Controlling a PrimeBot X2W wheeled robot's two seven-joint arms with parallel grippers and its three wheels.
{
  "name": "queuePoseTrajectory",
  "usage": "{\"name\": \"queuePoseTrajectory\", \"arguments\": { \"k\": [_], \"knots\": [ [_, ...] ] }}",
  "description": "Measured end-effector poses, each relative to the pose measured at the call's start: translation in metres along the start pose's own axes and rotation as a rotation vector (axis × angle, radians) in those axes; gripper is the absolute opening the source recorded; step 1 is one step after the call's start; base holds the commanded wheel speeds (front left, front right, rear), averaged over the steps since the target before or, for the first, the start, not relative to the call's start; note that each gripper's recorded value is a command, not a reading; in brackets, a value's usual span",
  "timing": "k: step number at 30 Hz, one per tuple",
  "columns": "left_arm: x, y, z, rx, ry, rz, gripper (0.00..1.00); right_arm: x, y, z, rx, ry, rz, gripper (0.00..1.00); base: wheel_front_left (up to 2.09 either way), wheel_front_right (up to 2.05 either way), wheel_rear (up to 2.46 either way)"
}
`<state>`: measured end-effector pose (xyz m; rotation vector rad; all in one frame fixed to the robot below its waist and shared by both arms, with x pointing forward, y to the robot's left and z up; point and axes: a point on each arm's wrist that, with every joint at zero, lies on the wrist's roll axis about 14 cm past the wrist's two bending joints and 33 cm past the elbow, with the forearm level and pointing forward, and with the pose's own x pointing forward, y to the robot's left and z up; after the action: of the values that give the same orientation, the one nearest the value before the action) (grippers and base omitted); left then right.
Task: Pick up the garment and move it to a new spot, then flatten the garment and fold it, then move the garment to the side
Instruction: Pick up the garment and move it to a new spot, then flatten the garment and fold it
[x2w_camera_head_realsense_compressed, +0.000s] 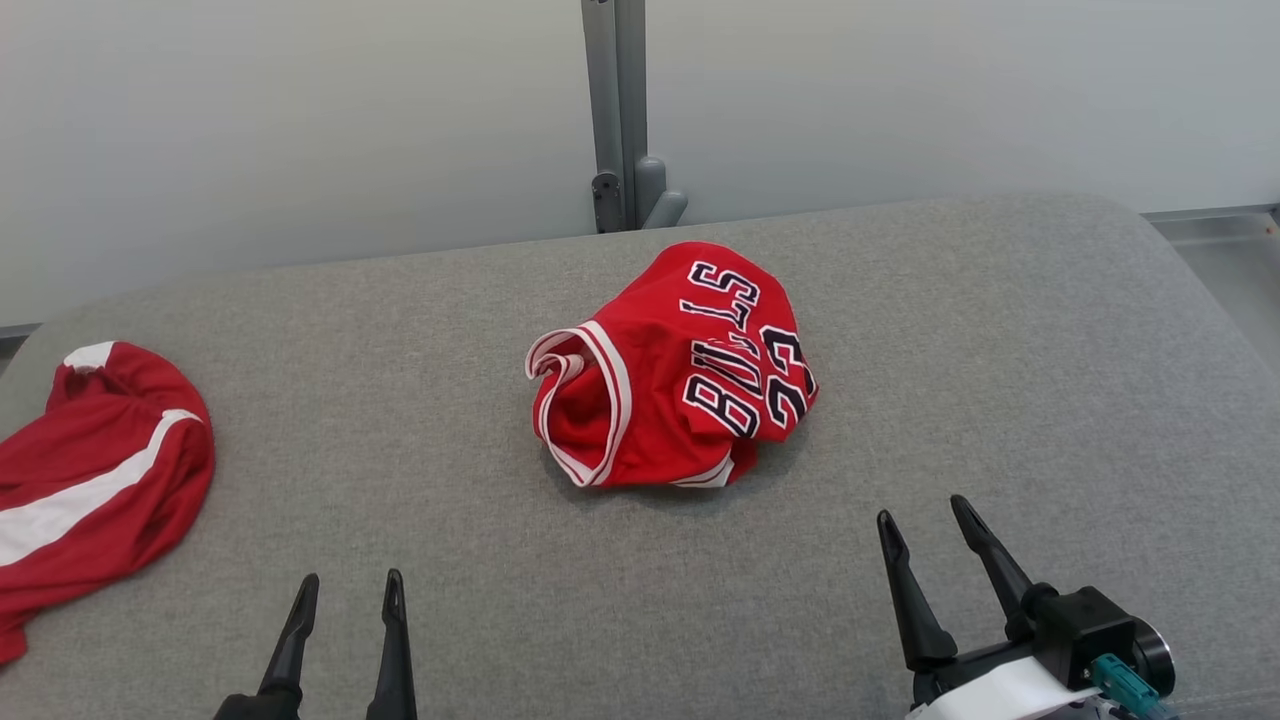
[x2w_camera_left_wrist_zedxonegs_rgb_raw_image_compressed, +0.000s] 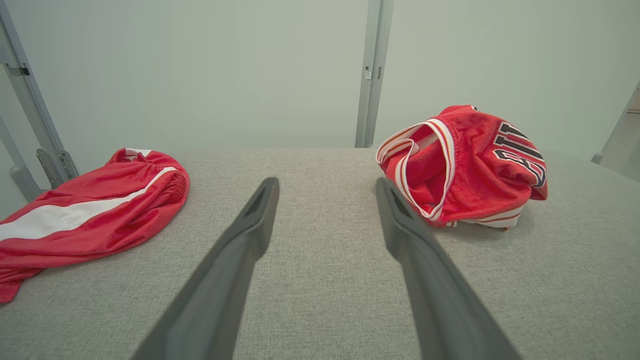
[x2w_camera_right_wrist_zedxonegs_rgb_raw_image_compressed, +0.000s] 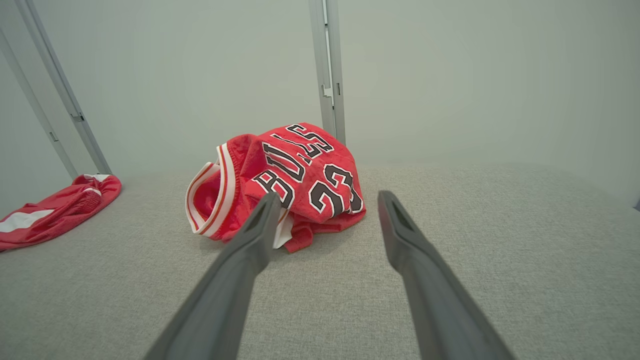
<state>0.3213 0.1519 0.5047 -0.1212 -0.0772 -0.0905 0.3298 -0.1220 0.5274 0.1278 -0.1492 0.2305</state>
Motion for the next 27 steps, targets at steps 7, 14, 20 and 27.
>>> {"name": "queuePoseTrajectory", "arguments": {
  "k": [7,14,20,27],
  "knots": [
    [0.0001,-0.0028,-0.0036,0.001,0.011,0.002,1.00,-0.0001,0.0016,-0.0020,-0.003,0.007,0.005,1.00,0.00,0.00,0.00],
    [-0.0004,-0.0058,-0.0051,0.001,0.016,-0.001,1.00,0.0006,0.0036,-0.0022,-0.004,0.007,0.012,1.00,0.00,0.00,0.00],
    [-0.0016,-0.0054,-0.0053,0.003,0.016,0.006,1.00,0.0012,0.0066,-0.0018,-0.003,0.006,0.022,1.00,0.00,0.00,0.00],
    [-0.0021,-0.0052,-0.0052,0.002,0.015,0.012,1.00,0.0016,0.0079,-0.0020,0.001,0.006,0.026,1.00,0.00,0.00,0.00]
  ]
}}
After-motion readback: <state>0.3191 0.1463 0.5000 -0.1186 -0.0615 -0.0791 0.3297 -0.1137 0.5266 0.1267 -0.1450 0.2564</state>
